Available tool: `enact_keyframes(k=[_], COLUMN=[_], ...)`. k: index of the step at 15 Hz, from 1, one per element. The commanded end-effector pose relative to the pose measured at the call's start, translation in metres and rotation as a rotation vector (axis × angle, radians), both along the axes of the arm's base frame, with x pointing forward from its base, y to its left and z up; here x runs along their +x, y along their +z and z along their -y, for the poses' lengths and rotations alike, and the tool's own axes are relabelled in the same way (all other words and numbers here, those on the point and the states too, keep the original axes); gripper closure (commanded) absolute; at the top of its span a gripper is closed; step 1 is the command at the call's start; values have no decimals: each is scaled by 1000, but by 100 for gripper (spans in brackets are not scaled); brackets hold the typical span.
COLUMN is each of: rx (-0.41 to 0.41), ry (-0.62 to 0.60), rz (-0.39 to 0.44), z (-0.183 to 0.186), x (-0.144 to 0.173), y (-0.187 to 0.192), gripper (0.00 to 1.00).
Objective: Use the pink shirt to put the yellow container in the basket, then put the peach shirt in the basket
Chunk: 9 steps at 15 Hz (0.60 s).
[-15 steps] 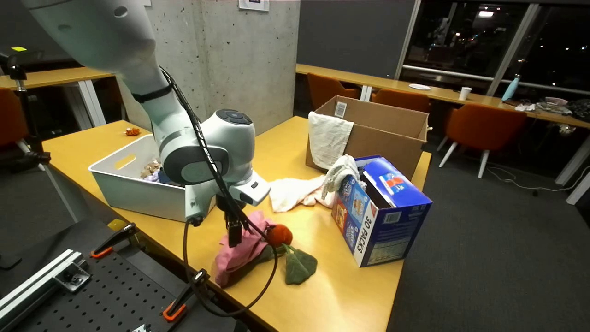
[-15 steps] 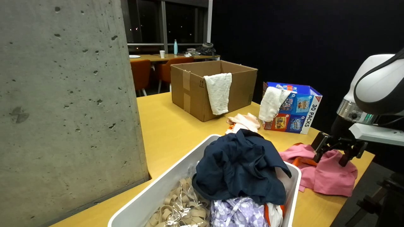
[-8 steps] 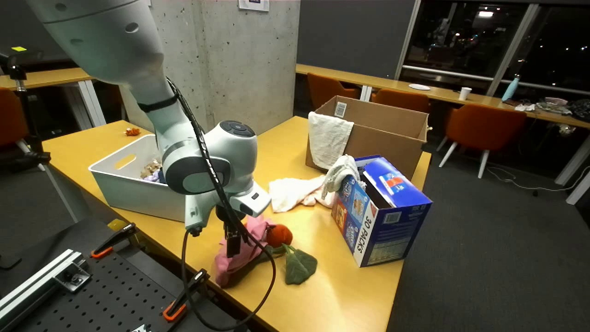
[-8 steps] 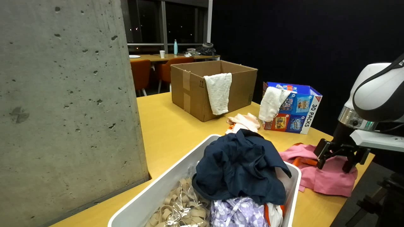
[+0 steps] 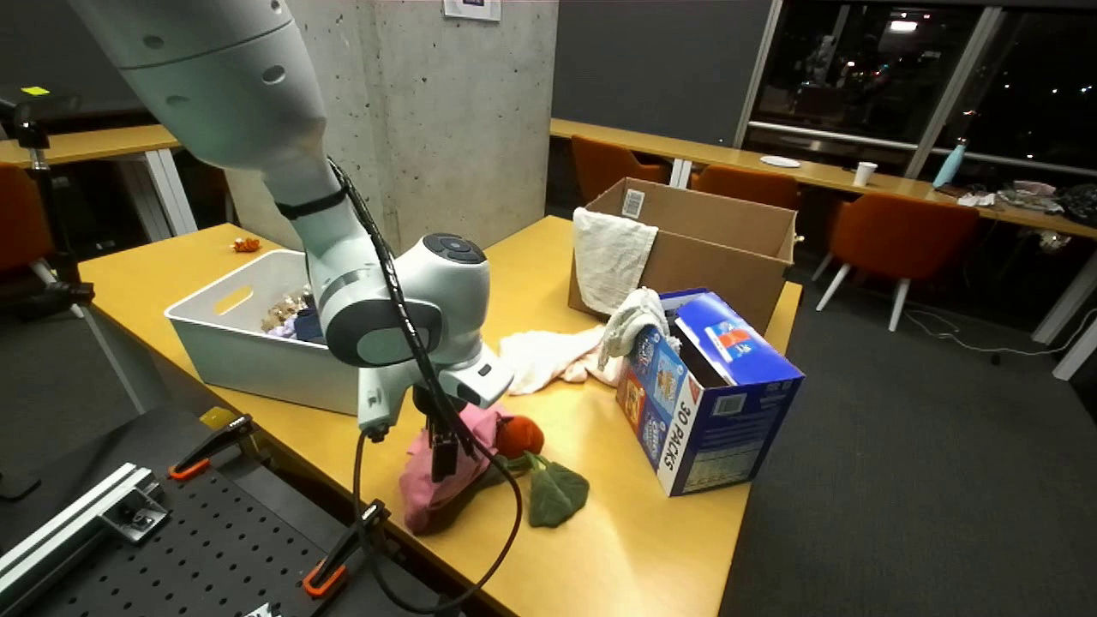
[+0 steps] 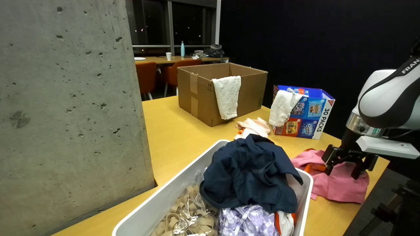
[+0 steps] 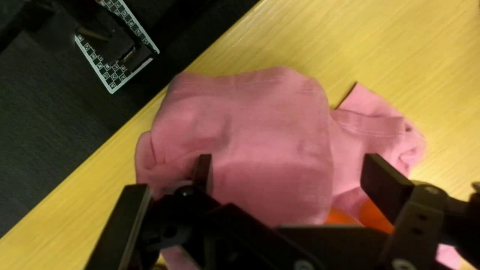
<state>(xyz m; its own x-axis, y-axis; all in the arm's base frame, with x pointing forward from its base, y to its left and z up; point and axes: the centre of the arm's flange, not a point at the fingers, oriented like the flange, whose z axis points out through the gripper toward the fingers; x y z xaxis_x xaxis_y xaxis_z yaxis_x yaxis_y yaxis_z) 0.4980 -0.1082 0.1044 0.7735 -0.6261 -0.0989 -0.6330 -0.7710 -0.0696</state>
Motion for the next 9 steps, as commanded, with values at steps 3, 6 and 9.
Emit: enact_keyframes(k=[3,6,9], rx=[15,25,37], ry=[9,15,17], rz=[-24,-32,-49], z=[-3,-2,-2], x=[32,41,48], y=[-20,-31,-40], gripper=[0,0,0])
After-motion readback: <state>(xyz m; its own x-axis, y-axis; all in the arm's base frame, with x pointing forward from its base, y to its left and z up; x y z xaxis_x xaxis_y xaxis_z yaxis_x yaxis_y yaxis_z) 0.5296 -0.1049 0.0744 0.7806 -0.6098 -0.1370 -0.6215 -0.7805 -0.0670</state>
